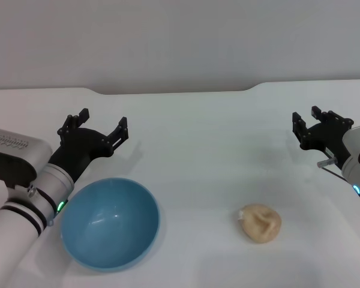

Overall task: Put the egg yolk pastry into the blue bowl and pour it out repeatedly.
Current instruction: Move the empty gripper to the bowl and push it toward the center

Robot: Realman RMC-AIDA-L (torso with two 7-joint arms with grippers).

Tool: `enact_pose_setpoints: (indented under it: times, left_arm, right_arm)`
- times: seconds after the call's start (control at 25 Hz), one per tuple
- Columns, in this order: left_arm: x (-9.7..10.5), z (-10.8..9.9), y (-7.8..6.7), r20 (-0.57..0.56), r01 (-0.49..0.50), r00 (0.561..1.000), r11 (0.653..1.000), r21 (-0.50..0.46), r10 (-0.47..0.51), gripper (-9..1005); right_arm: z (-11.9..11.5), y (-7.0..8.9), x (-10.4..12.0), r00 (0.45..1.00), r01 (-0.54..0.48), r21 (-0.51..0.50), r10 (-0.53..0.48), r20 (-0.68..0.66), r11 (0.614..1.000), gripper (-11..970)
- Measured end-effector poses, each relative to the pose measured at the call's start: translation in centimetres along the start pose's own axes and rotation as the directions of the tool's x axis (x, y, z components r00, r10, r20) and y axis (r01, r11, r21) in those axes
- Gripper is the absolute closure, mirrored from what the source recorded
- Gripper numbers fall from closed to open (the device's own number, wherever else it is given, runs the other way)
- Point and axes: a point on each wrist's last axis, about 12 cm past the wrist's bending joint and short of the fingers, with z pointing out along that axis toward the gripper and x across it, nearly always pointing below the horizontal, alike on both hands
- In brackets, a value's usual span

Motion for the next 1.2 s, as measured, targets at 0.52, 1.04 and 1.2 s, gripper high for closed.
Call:
enact_pose_setpoints:
  times: [0.52,1.04,1.2]
  left_arm:
    - [0.1,-0.3,-0.2,0.007,0.034,0.999,0.999,0.001,-0.034,119]
    - [-5.3,3.6,0.5,0.031,0.021,0.999,0.996,0.082,-0.023,119]
    - [-8.2,5.1,1.4,-0.071,0.034,0.997,0.999,0.033,-0.031,118]
  right_arm:
    - [-0.3,-0.1,0.4,1.0,-0.006,0.006,0.006,-0.009,1.0,589]
    - [-0.4,0.0,0.6,1.0,-0.005,-0.001,0.005,-0.014,1.0,589]
    - [-0.6,0.1,0.8,1.0,-0.01,0.001,0.01,-0.018,1.0,590]
